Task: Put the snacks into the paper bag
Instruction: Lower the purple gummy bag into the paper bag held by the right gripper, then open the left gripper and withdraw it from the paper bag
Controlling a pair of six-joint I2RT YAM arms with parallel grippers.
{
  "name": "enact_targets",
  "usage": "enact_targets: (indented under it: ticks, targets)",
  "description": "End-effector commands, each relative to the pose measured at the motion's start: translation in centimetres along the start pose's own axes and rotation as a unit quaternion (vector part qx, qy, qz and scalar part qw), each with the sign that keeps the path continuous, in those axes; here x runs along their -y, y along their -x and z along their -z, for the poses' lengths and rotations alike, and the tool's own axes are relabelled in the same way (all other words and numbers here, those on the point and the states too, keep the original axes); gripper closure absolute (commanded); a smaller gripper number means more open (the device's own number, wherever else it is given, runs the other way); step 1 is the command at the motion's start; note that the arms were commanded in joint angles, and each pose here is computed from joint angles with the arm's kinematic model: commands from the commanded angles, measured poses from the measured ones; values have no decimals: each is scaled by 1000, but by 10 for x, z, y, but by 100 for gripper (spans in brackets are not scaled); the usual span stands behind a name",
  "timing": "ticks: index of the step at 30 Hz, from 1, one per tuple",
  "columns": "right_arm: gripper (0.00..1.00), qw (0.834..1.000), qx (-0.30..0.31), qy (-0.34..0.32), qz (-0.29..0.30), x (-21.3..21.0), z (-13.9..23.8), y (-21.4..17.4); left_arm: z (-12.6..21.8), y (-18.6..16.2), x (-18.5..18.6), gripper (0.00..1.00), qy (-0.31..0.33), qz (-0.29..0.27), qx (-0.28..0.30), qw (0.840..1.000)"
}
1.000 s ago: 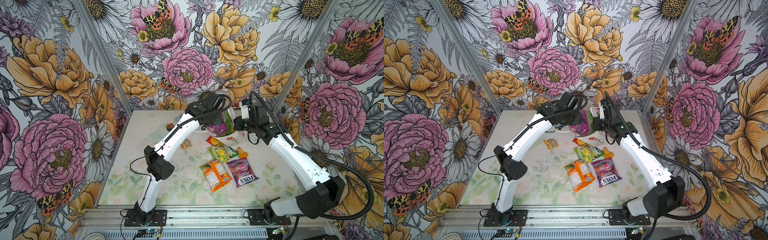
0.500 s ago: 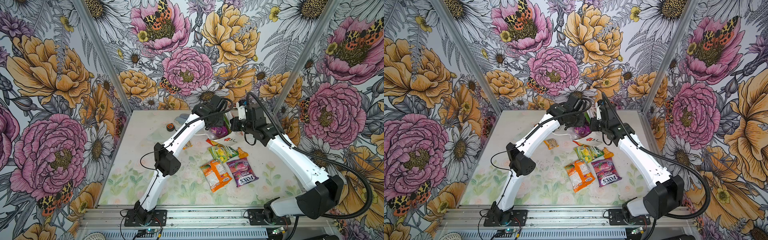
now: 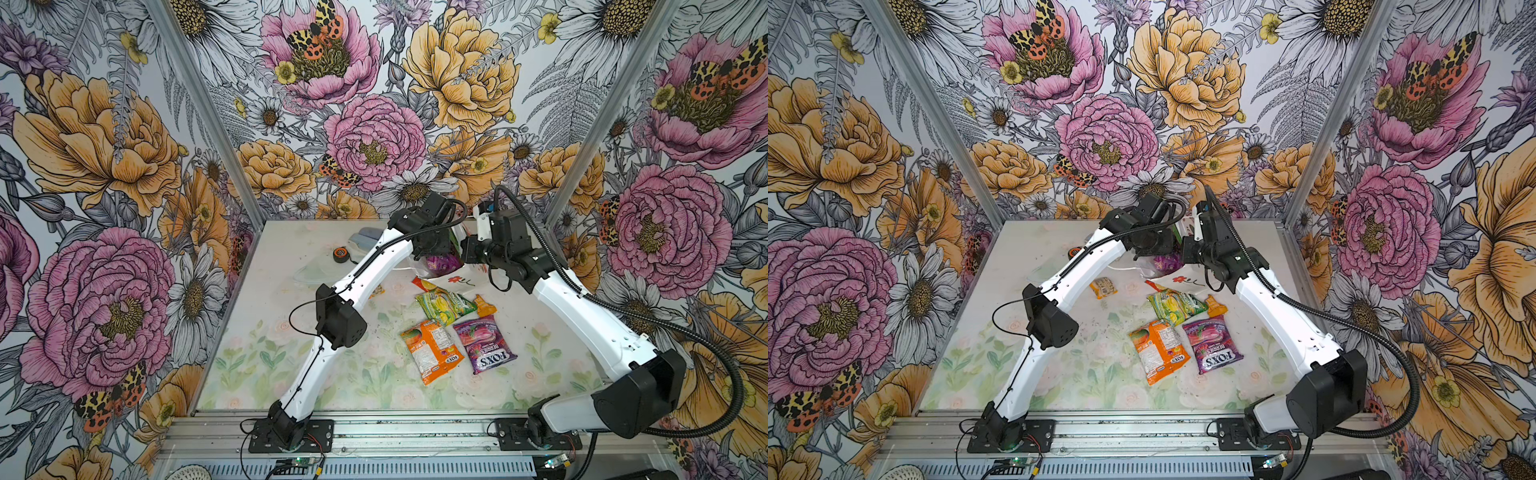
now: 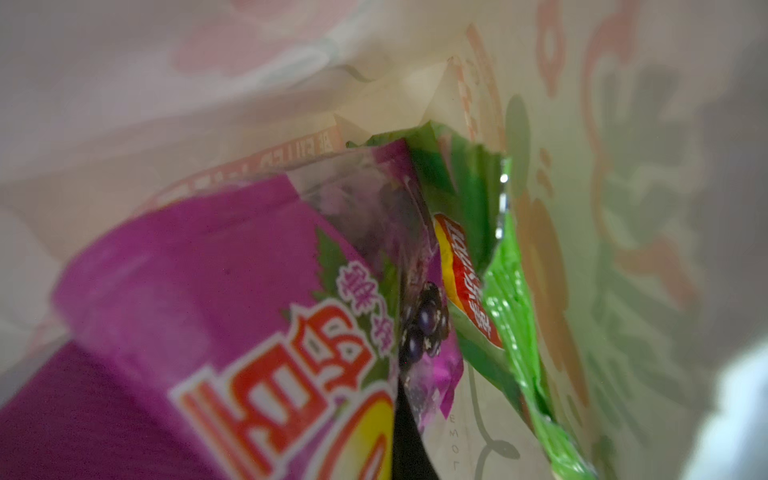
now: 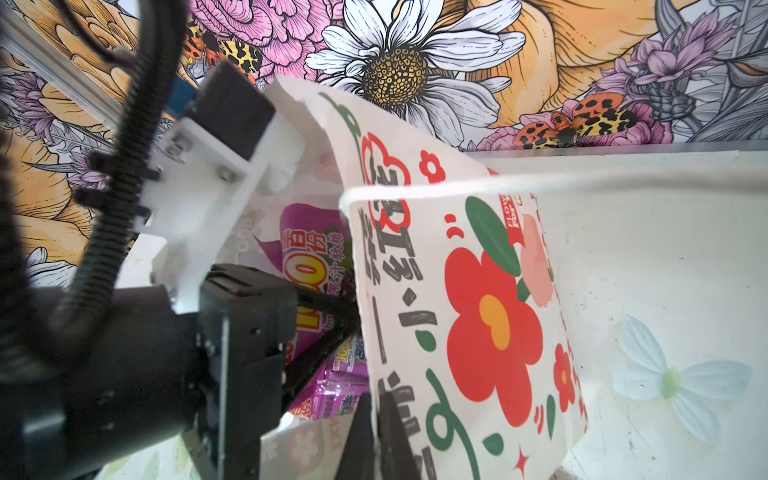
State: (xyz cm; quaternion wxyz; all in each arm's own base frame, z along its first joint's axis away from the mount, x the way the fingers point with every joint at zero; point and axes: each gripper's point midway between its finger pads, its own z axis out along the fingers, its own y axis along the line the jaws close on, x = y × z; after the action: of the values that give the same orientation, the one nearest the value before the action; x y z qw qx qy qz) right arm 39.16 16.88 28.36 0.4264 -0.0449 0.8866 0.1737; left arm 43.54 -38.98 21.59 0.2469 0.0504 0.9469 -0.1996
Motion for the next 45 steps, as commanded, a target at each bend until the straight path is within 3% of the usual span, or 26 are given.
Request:
enact_targets:
  ticks: [1, 12, 25, 34, 45]
  targets:
    - [100, 999, 43, 10, -6, -7, 13, 20, 16, 26, 19, 100, -51, 14, 40, 998]
    - [100, 999, 41, -2, -15, -2, 11, 17, 4, 20, 23, 97, -62, 16, 25, 998]
    - [100, 998, 46, -39, -1, 13, 14, 15, 17, 19, 29, 67, -78, 3, 24, 997]
    - [100, 996, 42, -82, -13, 50, 21, 15, 64, 19, 47, 42, -108, -46, 41, 992]
    - [100, 992, 41, -106, -48, 90, 28, 20, 141, 27, 32, 27, -77, -79, 106, 988]
